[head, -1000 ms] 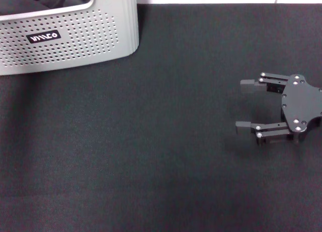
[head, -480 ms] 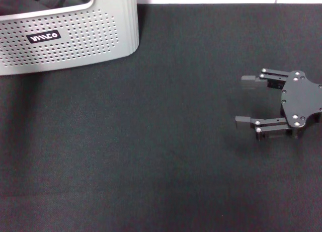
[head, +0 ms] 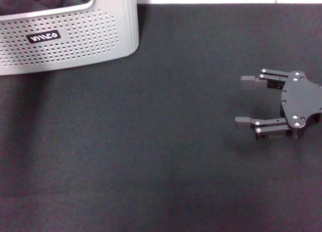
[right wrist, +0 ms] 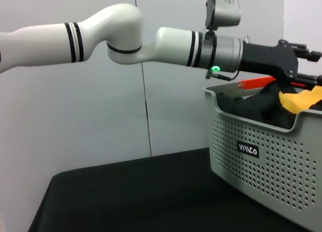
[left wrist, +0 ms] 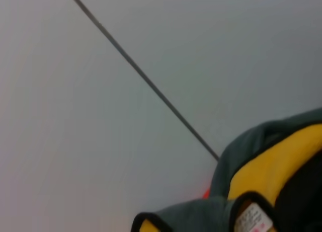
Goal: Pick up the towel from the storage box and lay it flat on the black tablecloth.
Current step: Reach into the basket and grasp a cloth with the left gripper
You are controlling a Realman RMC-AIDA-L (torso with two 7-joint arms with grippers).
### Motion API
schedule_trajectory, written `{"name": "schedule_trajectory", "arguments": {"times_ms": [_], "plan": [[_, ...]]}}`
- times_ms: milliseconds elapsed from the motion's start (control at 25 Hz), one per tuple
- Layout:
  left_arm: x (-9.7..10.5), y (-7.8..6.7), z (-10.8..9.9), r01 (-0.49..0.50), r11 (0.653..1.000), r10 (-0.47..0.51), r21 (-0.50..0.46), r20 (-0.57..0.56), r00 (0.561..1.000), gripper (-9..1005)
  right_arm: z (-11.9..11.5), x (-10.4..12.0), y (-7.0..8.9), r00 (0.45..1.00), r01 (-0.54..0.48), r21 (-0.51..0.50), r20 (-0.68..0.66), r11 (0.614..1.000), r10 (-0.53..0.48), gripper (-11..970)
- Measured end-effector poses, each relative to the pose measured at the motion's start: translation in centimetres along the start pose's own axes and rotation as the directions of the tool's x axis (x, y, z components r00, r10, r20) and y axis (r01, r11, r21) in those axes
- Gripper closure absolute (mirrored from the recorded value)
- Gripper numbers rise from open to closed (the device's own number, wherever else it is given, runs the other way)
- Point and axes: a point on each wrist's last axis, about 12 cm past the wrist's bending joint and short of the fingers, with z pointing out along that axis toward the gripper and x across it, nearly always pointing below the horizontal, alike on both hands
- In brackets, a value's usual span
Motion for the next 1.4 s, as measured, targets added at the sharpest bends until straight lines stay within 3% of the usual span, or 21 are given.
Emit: {"name": "schedule_trajectory", "arguments": {"times_ms": [680, 1120, 1400], "plan": [[1.2, -0.2, 0.8, -0.044, 0.993, 0.036, -0.106, -0.076, 0.996, 323, 0.0, -0.2, 0.0, 1.0, 0.002, -0.006, 0.01, 1.0, -0.002, 110], [0.9, -1.6, 1.9, -0.137, 0.985, 0.125, -0.108, -0.106, 0.986, 770, 0.0, -0.1, 0.1, 1.0, -0.001, -0.003, 0.013, 1.0, 0.001, 113], [0.6, -1.7, 2.0, -0.134, 0.984, 0.123, -0.114, -0.098, 0.988, 935, -0.1, -0.1, 0.0, 1.0, 0.0, -0.002, 0.013, 1.0, 0.0, 114]]}}
